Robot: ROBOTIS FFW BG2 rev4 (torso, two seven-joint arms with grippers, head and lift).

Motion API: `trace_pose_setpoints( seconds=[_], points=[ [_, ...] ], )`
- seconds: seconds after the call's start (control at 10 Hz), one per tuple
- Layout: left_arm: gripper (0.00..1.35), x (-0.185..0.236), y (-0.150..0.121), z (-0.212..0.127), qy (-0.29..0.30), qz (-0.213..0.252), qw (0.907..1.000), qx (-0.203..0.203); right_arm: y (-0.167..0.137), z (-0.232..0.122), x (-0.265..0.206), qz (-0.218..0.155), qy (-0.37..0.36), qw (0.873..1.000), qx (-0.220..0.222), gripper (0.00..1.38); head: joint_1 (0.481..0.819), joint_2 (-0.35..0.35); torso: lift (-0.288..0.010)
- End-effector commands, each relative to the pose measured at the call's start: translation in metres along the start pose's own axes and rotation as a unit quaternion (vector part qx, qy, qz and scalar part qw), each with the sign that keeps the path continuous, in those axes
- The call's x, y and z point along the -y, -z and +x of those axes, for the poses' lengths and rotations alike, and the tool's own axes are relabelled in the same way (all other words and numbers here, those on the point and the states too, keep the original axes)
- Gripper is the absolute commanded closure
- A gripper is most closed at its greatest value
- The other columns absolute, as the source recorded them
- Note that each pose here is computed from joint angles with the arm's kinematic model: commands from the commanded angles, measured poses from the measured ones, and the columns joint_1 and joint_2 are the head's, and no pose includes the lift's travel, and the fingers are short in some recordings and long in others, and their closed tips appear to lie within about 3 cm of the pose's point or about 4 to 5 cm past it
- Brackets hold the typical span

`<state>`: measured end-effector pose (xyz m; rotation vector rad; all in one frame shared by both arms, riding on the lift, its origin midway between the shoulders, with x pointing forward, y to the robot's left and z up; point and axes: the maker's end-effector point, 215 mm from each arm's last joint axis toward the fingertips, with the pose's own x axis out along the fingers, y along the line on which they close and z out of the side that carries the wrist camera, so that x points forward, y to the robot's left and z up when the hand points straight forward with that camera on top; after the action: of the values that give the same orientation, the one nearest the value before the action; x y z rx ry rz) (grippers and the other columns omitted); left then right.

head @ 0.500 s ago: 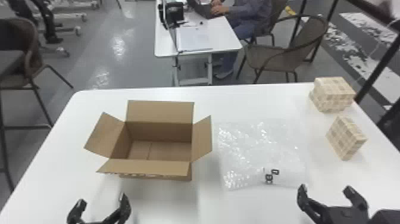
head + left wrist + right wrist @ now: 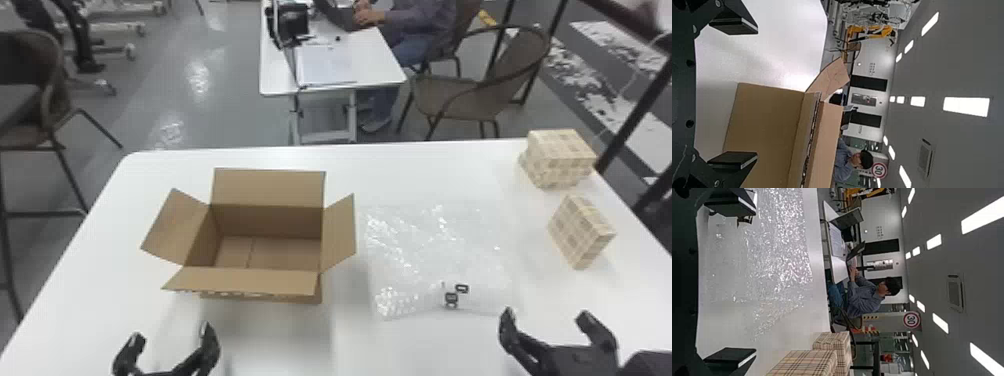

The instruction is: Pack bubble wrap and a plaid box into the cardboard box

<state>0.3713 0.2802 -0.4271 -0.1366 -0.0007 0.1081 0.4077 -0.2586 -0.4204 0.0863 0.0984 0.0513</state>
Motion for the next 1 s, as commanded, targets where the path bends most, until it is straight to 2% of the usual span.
trace_pose_setpoints(
  seconds=[0.0,0.2,0.5,0.7,0.8,0.9],
  points=[
    [0.17,0.0,0.001,0.0,-0.003,-0.004,1.0,0.001,0.002,-0.001,0.0,0.001,0.0,1.0,-0.002,0.06,0.695,0.032,-0.11],
    [0.17,-0.005,0.0,0.0,-0.009,-0.012,0.9999,0.002,0.002,-0.001,0.0,0.003,0.0,1.0,-0.002,0.06,0.695,0.033,-0.11],
    [0.22,-0.033,-0.02,0.003,-0.036,-0.024,0.9988,0.023,0.003,-0.001,0.001,0.005,0.001,1.0,-0.003,0.06,0.695,0.05,-0.11],
    [0.24,-0.064,-0.056,0.011,-0.054,0.003,0.9977,0.039,0.003,-0.001,0.0,0.006,-0.002,1.0,-0.003,0.07,0.695,0.08,-0.11],
    [0.28,-0.075,-0.069,0.02,-0.054,-0.003,0.9975,0.045,0.004,-0.001,0.0,0.007,-0.003,1.0,-0.003,0.07,0.695,0.107,-0.11],
    [0.31,-0.077,-0.082,0.039,-0.016,-0.001,0.9989,0.044,0.005,-0.001,0.0,0.008,-0.003,1.0,-0.004,0.07,0.695,0.134,-0.11]
  ],
)
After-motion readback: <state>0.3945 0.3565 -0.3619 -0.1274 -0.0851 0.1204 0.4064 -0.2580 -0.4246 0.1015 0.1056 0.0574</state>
